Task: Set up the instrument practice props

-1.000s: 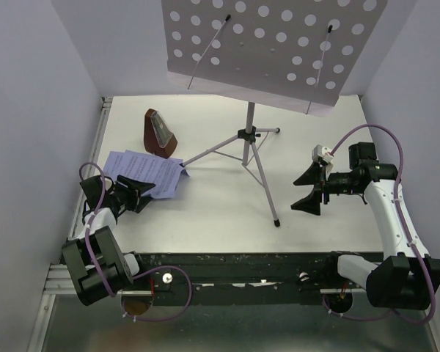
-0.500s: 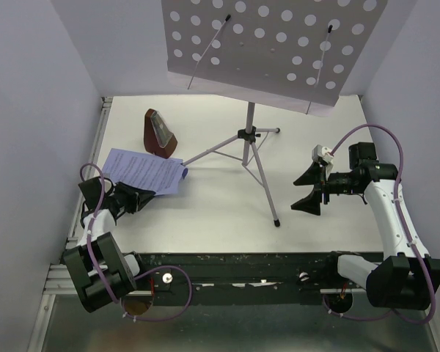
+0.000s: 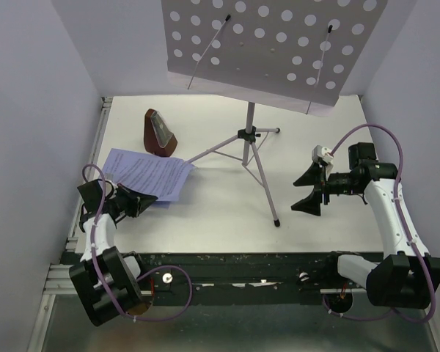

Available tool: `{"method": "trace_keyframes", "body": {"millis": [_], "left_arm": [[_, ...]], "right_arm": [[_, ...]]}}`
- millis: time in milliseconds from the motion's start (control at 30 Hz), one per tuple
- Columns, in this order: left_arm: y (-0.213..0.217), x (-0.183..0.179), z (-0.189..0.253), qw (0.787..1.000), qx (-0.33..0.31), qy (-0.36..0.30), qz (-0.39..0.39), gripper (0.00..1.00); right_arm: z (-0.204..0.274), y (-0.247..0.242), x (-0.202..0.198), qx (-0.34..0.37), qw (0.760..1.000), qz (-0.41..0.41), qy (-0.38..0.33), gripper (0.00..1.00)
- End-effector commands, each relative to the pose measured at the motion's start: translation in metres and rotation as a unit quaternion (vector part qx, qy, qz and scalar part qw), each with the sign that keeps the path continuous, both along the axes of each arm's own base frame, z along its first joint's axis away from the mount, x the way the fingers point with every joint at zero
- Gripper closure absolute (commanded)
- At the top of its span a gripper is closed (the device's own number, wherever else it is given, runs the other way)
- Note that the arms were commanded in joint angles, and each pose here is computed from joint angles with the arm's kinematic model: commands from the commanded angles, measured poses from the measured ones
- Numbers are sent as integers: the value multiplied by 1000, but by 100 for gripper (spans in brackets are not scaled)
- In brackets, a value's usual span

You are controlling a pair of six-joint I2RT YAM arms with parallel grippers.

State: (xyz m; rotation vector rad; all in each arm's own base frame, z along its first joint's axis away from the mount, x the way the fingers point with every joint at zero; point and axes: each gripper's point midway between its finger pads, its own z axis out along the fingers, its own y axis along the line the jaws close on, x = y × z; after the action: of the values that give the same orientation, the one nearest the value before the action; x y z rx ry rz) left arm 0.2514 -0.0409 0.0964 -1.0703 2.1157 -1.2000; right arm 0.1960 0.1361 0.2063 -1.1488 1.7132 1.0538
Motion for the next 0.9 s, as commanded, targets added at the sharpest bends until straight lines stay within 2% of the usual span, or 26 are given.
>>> {"method": "trace_keyframes", "body": {"millis": [0,233,433,533,633,700,867], "left_arm": [[-10,-20,20,998,32,-25,-54,100],[-46,-54,50,985,97,-28,-138,100],[-75,-93,49,963,121,2,-241,100],[-82,-101,67,950,161,-31,-266,100],[-94,-113,97,928,189,-95,-307,100],[-102,-124,116,912,196,-140,-333,100],[-116,-147,149,869,207,-224,-390,100]], "right_arm": [[17,5,-4,28,999,18,-13,0],[32,13,-18,48,997,54,-9,0],[37,15,-35,8,998,66,3,0],[39,13,-38,-10,998,54,-2,0],[41,14,-33,-11,999,26,17,0],[46,16,-28,2,999,12,36,1],[66,35,-38,45,994,37,87,0]]}}
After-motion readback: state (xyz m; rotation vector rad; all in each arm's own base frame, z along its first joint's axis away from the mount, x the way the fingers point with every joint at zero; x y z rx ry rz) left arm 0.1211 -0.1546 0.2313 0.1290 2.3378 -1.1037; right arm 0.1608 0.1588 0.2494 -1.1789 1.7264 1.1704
